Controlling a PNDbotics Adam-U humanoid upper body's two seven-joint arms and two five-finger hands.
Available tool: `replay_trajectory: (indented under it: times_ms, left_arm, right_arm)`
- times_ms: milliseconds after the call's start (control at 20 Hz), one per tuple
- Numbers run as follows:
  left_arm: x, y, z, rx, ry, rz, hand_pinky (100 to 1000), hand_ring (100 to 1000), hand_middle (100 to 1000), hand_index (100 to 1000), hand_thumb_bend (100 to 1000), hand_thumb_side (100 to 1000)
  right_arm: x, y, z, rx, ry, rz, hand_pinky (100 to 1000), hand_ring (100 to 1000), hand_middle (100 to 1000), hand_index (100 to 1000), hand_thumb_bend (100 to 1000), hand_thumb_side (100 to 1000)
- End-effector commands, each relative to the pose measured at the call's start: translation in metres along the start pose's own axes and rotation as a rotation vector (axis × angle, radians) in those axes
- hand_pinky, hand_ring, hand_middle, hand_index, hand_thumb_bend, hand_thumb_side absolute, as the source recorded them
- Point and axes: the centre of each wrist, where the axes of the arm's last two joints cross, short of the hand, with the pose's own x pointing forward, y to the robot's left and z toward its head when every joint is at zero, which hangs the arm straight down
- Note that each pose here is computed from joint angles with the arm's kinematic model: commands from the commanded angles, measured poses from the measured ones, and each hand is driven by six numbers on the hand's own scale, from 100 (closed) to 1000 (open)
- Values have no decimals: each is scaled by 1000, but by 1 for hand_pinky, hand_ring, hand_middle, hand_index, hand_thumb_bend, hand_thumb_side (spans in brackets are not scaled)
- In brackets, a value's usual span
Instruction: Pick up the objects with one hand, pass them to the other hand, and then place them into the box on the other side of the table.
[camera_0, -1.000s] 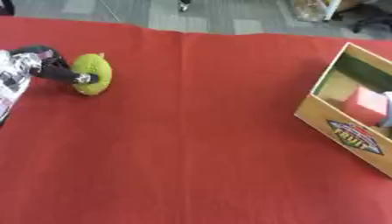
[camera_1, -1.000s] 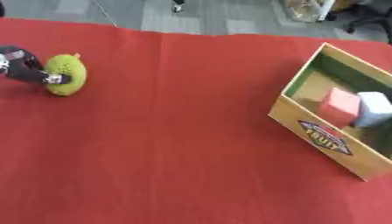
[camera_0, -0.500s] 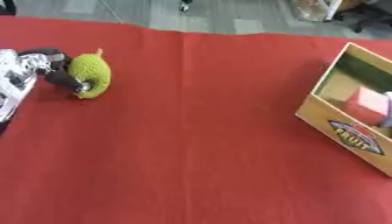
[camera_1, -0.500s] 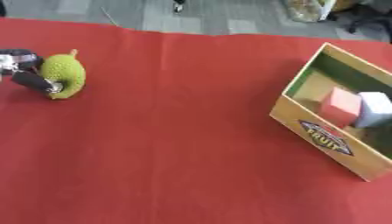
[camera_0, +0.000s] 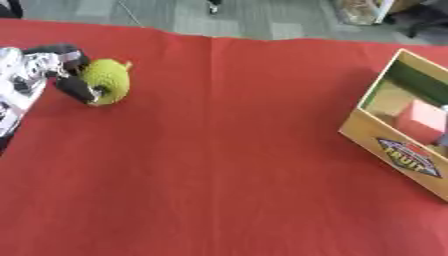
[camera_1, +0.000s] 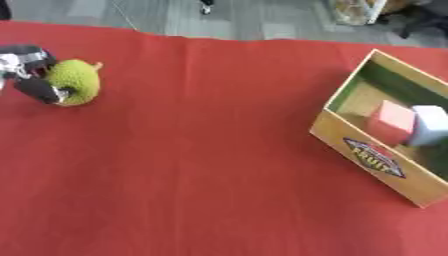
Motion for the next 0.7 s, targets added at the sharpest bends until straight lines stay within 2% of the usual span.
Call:
replay_trajectory:
  times_ms: [50,400,700]
  left_arm:
    - [5,21,24,4,41,19,770,696,601,489,100,179]
    - [23,20,61,121,-70,-7,753,645,555,445,100,187]
    - [38,9,97,248,-268,83,750,599,521,435,100,244]
  right_arm:
    - [11,-11,-2,-8,-31,32,919,862,762,928,100,515]
    - [12,-11,-2,0,-38,33,918,862,762,927,100,505]
    - [18,-9,-3,14,-59,32,918,863,763,928,100,498]
